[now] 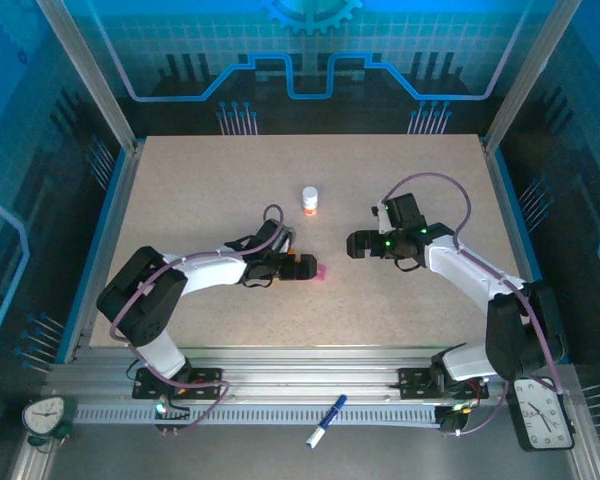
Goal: Sort the pills into containers
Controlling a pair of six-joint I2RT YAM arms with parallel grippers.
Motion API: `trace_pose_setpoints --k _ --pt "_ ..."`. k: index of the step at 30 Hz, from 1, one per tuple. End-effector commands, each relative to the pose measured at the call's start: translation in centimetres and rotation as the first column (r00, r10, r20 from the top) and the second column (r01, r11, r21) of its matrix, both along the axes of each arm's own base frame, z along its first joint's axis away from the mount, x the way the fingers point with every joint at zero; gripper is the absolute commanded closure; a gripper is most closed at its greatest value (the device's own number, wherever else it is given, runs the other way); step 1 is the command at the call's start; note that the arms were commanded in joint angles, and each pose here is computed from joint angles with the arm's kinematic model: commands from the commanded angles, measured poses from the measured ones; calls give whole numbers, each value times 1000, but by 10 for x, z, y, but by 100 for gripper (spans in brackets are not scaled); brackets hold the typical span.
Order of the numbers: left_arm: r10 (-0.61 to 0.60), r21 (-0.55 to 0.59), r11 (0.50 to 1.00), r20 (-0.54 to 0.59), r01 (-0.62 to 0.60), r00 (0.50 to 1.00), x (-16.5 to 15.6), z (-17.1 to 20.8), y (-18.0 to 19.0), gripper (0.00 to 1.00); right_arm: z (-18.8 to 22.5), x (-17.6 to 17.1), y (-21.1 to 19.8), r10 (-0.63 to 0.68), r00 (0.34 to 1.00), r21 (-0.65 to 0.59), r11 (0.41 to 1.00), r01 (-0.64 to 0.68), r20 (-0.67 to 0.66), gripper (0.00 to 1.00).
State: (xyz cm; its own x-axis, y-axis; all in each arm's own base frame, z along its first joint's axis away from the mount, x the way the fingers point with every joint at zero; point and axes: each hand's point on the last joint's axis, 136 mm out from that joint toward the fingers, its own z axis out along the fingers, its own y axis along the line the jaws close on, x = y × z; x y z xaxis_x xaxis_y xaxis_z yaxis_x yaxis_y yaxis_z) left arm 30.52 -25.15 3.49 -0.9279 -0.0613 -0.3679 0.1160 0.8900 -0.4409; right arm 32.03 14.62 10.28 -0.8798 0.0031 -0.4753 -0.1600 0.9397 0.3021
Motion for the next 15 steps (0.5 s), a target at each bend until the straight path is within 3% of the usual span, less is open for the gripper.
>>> trace_pose_setpoints --k 1,15 --pt "-21 -5 1000 10 22 1000 7 1 -10 1 11 0 -1 -14 1000 34 999 14 7 0" --pt "-90 -32 995 14 91 996 -11 8 -44 1 3 3 -6 -35 999 28 999 35 -8 0"
